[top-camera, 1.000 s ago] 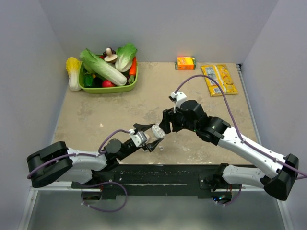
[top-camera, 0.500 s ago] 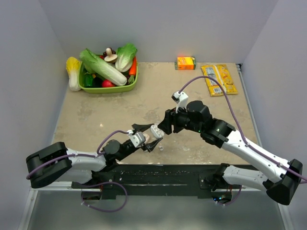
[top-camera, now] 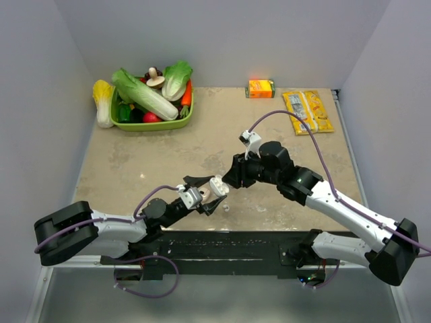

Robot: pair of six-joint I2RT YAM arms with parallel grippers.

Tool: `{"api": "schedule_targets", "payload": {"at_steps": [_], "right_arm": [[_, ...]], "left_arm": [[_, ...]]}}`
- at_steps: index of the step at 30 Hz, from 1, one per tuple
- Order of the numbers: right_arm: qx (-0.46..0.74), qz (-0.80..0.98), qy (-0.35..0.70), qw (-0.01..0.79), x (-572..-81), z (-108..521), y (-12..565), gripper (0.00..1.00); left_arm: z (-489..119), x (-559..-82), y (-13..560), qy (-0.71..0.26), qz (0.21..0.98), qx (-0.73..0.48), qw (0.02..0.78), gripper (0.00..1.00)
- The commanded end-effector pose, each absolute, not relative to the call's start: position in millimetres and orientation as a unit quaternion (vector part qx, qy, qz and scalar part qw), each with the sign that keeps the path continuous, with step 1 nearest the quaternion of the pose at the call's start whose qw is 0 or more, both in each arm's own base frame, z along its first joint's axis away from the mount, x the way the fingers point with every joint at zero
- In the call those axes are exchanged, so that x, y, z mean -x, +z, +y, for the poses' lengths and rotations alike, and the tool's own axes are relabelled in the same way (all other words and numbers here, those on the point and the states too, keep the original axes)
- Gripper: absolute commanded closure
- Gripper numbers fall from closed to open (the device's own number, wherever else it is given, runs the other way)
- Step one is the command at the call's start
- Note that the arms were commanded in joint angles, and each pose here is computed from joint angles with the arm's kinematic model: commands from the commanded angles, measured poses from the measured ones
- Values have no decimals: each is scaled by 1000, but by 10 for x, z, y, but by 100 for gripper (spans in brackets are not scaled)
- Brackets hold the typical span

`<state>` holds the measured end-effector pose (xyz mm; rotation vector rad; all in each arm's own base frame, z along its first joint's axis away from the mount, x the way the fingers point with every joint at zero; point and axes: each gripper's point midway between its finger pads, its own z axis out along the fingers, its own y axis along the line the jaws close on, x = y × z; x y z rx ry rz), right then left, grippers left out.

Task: Insert the wireless bluetooth earbuds into the charging case
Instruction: Open the charging case, then adjust the charging case.

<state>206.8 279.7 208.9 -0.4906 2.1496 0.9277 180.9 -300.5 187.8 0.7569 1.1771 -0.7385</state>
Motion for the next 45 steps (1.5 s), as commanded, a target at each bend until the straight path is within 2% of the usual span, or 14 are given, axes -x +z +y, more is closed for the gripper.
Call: {"api": "schedule_targets", "payload": {"at_steps": [1,8,13,23,26,29,30,31,32,33,35,37,41,45], "right_arm": [[197,816,396,372,-2054,2863,2217,59],[209,809,417,357,-2000,2927,2204,57],[208,813,420,346,-1994,2935,2142,63],[207,818,419,335,-2006,2928,2051,68],[209,814,421,341,-2003,2928,2092,74],[216,811,416,350,-2012,2905,2145,90],[223,810,409,356,-2024,2886,2151,100],[221,810,398,370,-2076,2865,2210,100],[220,813,386,375,-2087,2817,2223,100],[227,812,375,385,-2110,2779,2249,100],[222,812,351,410,-2163,2680,2367,100],[227,810,329,429,-2184,2616,2438,100],[215,803,300,468,-2245,2465,2588,100],[208,801,287,483,-2267,2401,2664,100]], "left_arm": [[-2844,-1712,2656,-367,421,-270,784,100],[-2849,-1708,2673,-369,419,-269,785,100],[-2843,-1700,2690,-370,417,-268,786,100],[-2846,-1695,2700,-371,416,-267,786,100],[-2846,-1708,2678,-368,419,-267,786,100],[-2835,-1746,2657,-369,431,-254,783,100],[-2843,-1764,2624,-369,439,-252,779,96],[-2852,-1787,2617,-370,446,-247,776,85],[-2872,-1798,2602,-370,451,-249,773,73],[-2920,-1823,2498,-365,470,-259,761,50],[-3003,-1873,2491,-369,487,-256,749,29],[-3094,-1964,2381,-359,525,-258,727,23],[-3192,-2031,2196,-358,574,-254,691,0],[-3242,-2040,2102,-364,596,-249,671,0]]}}
